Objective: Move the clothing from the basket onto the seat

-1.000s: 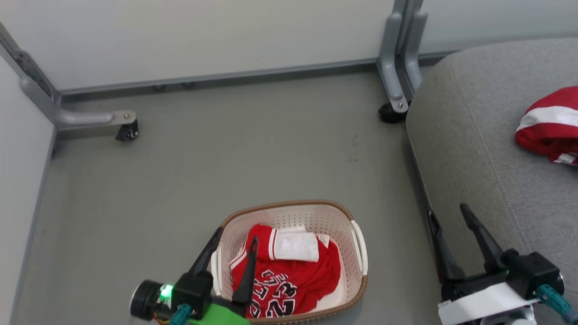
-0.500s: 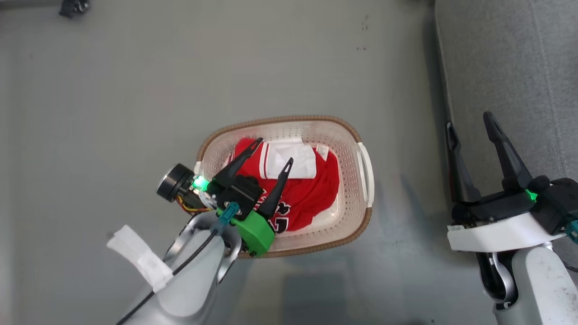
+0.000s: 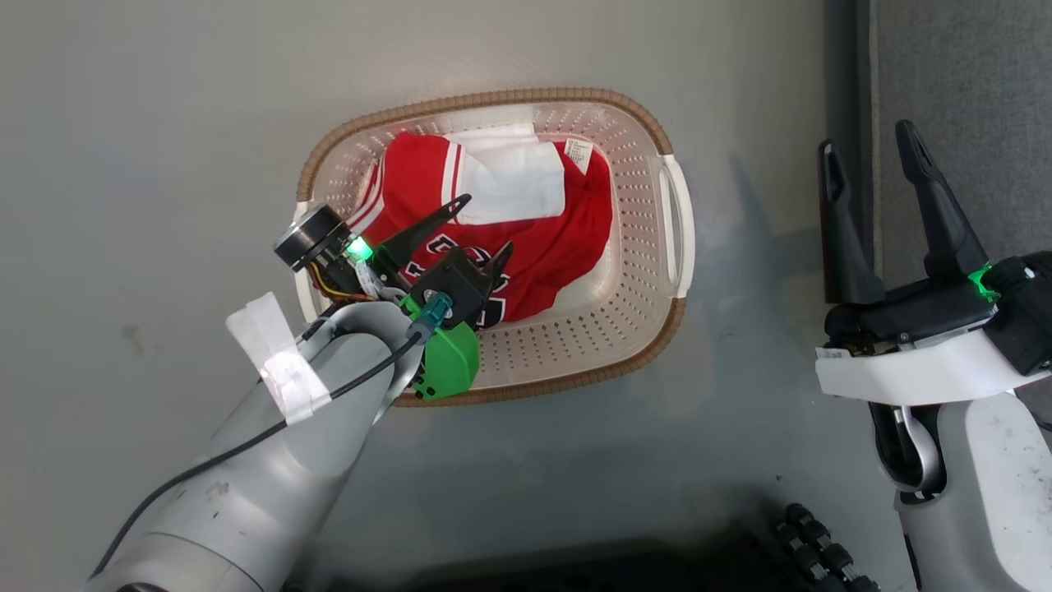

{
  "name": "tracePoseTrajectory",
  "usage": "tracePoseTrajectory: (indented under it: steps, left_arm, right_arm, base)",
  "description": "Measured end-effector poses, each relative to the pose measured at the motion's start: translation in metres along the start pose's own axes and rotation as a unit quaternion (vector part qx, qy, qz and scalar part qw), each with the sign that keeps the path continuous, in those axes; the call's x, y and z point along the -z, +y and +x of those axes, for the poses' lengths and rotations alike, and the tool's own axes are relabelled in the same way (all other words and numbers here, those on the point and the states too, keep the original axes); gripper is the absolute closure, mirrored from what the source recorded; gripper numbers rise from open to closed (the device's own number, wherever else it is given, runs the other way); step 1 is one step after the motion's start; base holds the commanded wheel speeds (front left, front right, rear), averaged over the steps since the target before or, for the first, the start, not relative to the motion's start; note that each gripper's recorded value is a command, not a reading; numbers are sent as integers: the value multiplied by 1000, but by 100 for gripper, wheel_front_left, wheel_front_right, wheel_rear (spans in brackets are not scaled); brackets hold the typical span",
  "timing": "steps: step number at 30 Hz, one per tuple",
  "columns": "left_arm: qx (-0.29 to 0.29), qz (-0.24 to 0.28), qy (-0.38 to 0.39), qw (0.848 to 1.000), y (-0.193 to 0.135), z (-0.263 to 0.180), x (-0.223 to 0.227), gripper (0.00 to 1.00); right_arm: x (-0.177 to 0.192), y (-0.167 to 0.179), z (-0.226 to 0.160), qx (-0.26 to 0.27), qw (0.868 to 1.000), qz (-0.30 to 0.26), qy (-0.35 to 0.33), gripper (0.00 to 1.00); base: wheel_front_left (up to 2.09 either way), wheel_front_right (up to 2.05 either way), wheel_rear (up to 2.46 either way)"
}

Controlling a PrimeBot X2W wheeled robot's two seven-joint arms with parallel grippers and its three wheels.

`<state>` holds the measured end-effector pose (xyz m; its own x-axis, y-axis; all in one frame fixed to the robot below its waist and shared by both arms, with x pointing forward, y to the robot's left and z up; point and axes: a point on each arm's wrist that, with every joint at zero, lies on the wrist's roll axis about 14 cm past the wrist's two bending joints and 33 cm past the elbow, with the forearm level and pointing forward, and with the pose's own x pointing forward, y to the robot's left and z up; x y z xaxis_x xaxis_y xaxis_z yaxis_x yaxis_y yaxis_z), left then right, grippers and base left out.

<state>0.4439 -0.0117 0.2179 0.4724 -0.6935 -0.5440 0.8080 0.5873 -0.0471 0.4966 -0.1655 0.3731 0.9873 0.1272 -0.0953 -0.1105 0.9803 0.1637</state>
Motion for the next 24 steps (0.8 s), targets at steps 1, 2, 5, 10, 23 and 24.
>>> tracePoseTrajectory:
  steps: [1,2,5,10,23,24]
  left_arm:
    - [11,13,8,1000,-2,4,7,0]
    - [19,20,14,1000,-3,7,12,0]
    - [38,36,30,998,-5,16,28,0]
    - [70,72,49,994,-8,33,49,0]
    - [40,134,123,983,17,62,115,0]
    - [33,139,126,982,21,64,118,0]
  right_arm:
    - [5,-2,2,2,1000,0,3,0]
    - [8,-3,3,3,1000,0,6,0]
    - [20,-7,7,6,1000,0,15,0]
    - [39,-13,12,9,1000,-3,30,0]
    - [86,-28,10,27,997,0,76,0]
    - [88,-30,10,30,997,0,77,0]
  base:
    - [0,0,0]
    - [0,0,0]
    - [0,0,0]
    - [0,0,0]
    - [0,0,0]
    - [0,0,0]
